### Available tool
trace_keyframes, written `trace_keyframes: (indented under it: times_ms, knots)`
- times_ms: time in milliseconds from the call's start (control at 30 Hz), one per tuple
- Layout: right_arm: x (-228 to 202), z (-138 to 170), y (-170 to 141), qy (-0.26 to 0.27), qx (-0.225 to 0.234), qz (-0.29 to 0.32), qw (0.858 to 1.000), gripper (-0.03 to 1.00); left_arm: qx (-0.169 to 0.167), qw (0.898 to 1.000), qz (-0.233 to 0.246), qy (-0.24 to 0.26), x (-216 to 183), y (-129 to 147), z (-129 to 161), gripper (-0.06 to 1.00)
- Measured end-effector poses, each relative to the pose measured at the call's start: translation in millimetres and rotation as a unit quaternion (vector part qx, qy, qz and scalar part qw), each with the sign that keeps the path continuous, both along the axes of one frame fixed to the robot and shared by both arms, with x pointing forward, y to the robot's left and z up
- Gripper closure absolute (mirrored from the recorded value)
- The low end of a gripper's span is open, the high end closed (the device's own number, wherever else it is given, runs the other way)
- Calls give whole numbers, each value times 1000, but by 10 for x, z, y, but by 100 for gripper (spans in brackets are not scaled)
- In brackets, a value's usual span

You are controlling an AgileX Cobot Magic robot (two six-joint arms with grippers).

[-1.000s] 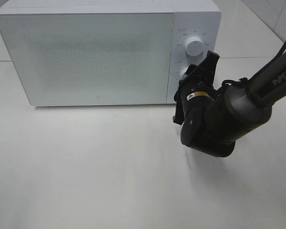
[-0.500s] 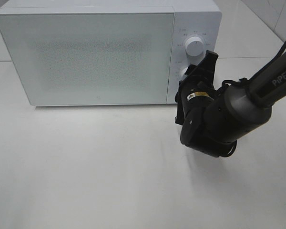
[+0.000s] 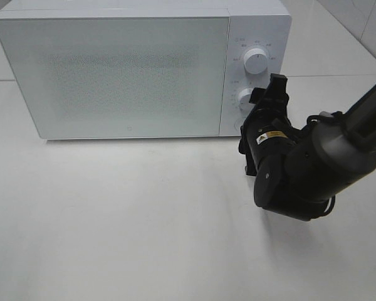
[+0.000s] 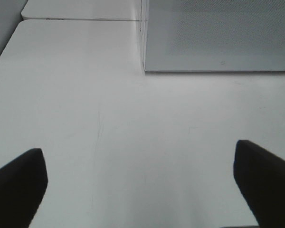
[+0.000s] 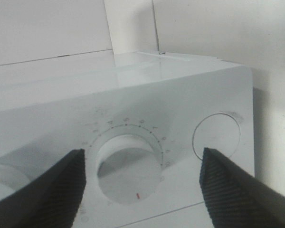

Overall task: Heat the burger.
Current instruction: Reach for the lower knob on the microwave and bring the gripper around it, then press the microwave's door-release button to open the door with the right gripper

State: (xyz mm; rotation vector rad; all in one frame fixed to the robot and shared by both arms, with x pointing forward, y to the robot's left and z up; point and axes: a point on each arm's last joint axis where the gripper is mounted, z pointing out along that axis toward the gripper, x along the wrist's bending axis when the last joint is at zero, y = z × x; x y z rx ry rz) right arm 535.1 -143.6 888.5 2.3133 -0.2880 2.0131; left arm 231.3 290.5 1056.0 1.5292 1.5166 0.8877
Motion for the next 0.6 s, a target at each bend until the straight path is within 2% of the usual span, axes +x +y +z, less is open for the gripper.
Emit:
trace_keyframes:
  times_ms: [67,167,233,267,333,400,433,467,500,533,567,600]
  knots:
    - [-15,29,-7,-1,-6,4,1000,30,0,1000,0,0,0,0,0,-4]
    - [-105,108,-41,0,-54,36,998,29,0,1000,0,0,0,0,0,-4]
    - [-126,126,-49,0,-64,44,997,29,0,1000,0,0,0,0,0,-4]
    - [-177,173,-63,-2,-93,63,994,29,0,1000,0,0,0,0,0,-4]
    - [-197,201,-69,-4,-106,72,992,29,0,1000,0,0,0,0,0,-4]
    - [-269,281,-89,-6,-163,100,982,29,0,1000,0,0,0,0,0,-4]
    - [-269,281,-89,-6,-163,100,982,29,0,1000,0,0,0,0,0,-4]
    - [-306,340,-90,-1,-209,121,971,29,0,1000,0,0,0,0,0,-4]
    - [-323,366,-87,4,-233,133,963,29,0,1000,0,0,0,0,0,-4]
    - [-323,366,-87,4,-233,133,963,29,0,1000,0,0,0,0,0,-4]
    - [-346,414,-70,15,-281,158,946,29,0,1000,0,0,0,0,0,-4]
    - [-357,440,-60,22,-308,173,935,29,0,1000,0,0,0,0,0,-4]
